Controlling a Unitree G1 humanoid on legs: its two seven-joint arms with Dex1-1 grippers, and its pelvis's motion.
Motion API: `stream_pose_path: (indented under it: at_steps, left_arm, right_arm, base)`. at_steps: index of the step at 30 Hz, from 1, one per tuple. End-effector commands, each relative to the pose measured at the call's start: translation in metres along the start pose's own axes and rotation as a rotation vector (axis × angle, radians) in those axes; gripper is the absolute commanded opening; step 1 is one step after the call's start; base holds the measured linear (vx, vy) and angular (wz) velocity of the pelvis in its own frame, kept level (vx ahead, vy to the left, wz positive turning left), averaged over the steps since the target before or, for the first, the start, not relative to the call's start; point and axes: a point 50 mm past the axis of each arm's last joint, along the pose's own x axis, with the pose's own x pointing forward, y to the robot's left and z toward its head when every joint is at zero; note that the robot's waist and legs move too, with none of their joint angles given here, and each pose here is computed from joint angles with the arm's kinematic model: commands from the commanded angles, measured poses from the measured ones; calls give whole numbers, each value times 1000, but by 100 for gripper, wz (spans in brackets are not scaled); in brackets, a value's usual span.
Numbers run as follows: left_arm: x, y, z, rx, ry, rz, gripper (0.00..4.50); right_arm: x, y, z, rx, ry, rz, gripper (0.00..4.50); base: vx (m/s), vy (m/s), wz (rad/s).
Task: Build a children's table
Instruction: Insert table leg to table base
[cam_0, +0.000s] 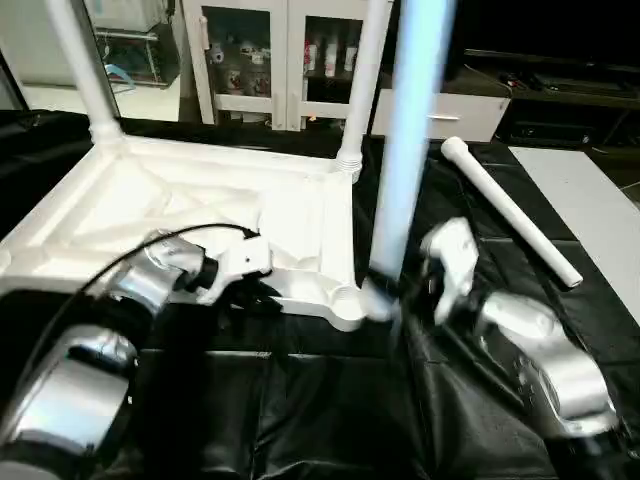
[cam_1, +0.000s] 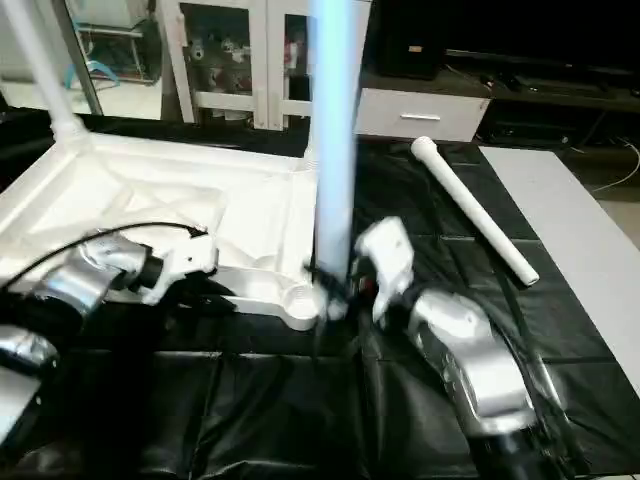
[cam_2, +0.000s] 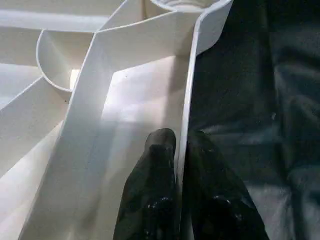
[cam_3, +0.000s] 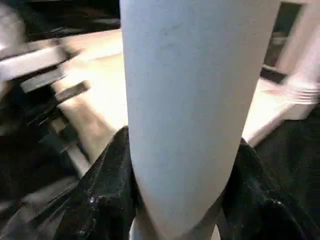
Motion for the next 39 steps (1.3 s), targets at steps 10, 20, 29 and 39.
stream_pose_path:
  at_steps: [10,20,29,39]
  left_arm:
    - [43,-33,3,-167,-73,215,0]
    - [50,-57,22,-102,-177,164,0]
    - [43,-62,22,-81,-145,139,0]
    - [39,-59,23,-74,-128,133,0]
  right_arm:
    - [2,-15,0,167,55,-67,186]
    - [9,-18,4,163,116,48,185]
    - [17,-21,-5,169,182,95,185]
    - [17,-28,-9,175,212,77,185]
  base:
    - [0,0,0]
    - [0,0,0]
    - [0,0,0]
    - [0,0,0]
